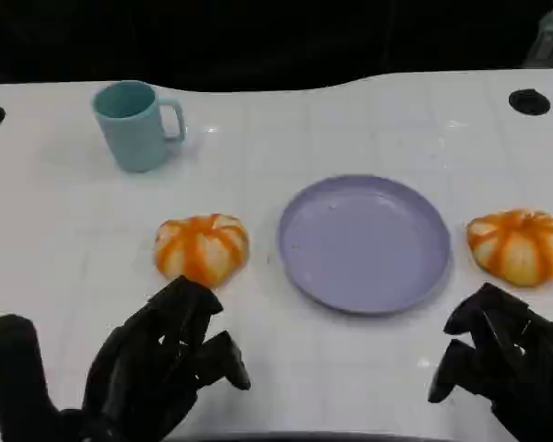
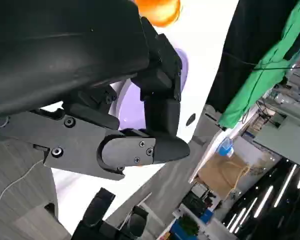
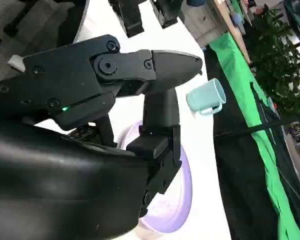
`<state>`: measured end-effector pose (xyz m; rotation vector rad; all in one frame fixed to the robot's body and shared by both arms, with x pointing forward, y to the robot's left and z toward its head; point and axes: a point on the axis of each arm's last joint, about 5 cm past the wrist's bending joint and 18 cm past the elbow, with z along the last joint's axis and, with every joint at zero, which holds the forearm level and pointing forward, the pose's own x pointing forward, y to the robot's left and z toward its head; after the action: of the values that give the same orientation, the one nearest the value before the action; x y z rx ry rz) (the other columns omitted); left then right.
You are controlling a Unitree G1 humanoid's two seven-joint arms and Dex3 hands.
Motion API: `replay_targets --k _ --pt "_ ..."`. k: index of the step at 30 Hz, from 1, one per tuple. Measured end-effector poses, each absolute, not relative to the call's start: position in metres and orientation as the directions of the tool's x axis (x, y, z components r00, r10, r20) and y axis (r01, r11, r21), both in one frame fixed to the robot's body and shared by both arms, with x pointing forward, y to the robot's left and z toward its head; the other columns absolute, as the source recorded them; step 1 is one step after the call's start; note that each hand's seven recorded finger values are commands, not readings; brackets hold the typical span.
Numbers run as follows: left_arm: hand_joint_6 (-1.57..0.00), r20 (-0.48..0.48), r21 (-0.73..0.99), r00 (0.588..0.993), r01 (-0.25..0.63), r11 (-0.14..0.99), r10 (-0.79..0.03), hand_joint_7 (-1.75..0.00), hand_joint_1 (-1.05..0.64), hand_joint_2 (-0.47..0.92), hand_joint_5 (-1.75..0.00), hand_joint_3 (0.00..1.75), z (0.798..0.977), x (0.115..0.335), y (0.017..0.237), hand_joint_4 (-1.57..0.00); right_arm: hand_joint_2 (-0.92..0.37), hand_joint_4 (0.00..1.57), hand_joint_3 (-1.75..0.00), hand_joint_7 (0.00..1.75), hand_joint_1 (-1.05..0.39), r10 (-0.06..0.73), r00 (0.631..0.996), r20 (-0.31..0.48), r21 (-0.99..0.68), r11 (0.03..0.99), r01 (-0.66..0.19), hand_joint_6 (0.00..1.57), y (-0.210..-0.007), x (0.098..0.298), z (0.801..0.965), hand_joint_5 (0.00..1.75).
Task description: Grasp the bread from the table and place it into the plate.
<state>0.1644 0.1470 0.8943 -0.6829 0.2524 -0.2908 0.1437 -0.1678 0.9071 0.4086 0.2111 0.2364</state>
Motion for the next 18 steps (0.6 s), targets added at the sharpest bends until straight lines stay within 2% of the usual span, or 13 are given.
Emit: replay_targets --k 18 --pt "-0.51 -0.135 -0.649 0.928 0.181 0.739 -0.346 -1.75 -0.59 0.92 -1.75 0.38 0.8944 0.1646 0.1469 -0.85 -0.92 0.64 -0.38 1.60 -0.47 0.270 0.951 -0.153 0.413 0.891 -0.186 0.50 -0.1673 0.1439 0.9079 1.75"
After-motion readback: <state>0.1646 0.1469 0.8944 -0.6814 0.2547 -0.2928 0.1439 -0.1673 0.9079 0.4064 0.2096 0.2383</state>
